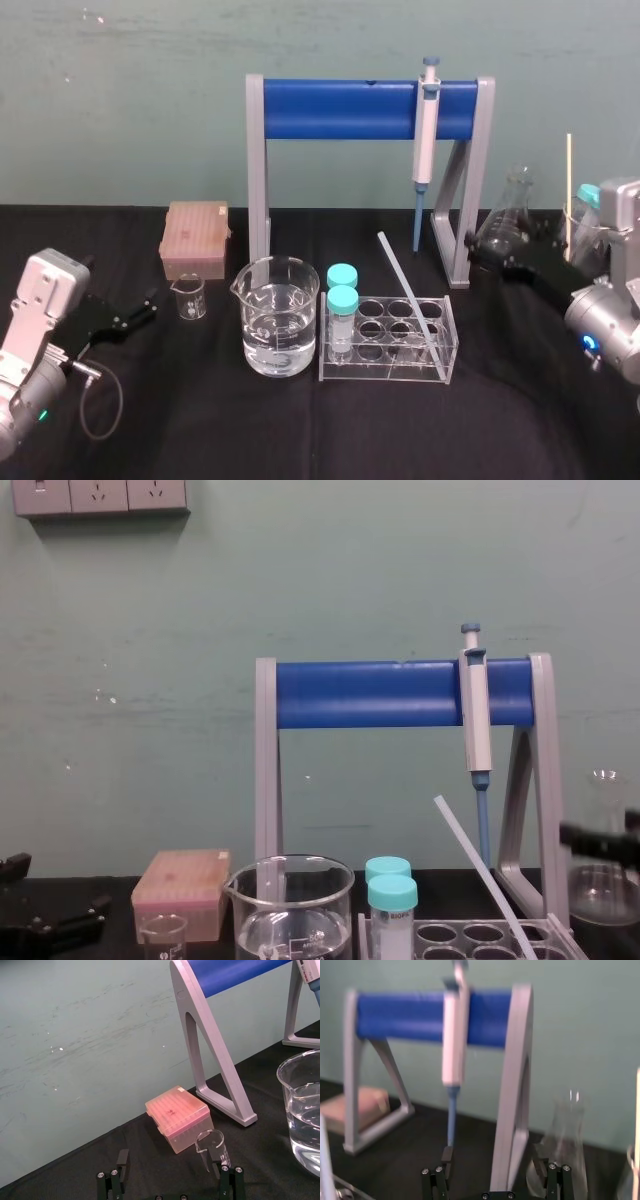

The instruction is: Pick up the stirring rod with one hand, then place it down.

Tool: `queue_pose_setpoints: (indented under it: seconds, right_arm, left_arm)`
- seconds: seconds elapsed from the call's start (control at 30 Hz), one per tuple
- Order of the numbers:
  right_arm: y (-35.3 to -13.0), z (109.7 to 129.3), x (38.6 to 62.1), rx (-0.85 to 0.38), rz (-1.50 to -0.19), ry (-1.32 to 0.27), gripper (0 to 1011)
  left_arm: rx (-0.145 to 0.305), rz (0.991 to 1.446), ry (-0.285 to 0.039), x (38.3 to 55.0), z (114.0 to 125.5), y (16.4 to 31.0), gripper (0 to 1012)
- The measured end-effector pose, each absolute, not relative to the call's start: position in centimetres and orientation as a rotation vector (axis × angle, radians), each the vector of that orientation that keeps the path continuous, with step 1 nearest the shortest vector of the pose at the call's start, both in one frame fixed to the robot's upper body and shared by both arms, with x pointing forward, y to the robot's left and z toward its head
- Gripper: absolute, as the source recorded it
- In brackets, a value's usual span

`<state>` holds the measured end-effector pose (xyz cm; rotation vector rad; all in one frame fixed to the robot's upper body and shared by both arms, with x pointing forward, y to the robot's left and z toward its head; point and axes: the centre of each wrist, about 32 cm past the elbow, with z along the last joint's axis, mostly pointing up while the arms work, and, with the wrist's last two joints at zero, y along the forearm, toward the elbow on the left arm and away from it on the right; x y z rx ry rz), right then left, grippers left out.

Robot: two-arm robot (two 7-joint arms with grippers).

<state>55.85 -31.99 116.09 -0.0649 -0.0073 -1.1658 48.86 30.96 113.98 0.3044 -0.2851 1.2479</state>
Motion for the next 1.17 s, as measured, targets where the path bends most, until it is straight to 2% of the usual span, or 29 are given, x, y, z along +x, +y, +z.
queue_pose_setpoints:
  seconds: [0.1,1.17]
  right_arm:
    - [-31.94,115.74,55.84,-0.126,-1.179,0.045,1000]
    - [-31.88,115.71,55.91,-0.128,-1.178,0.056,1000]
  left_arm:
    - [0.304,1.248,-0.285,48.86,113.98,30.97,1000]
    - [0.304,1.248,-0.285,48.86,113.98,30.97,1000]
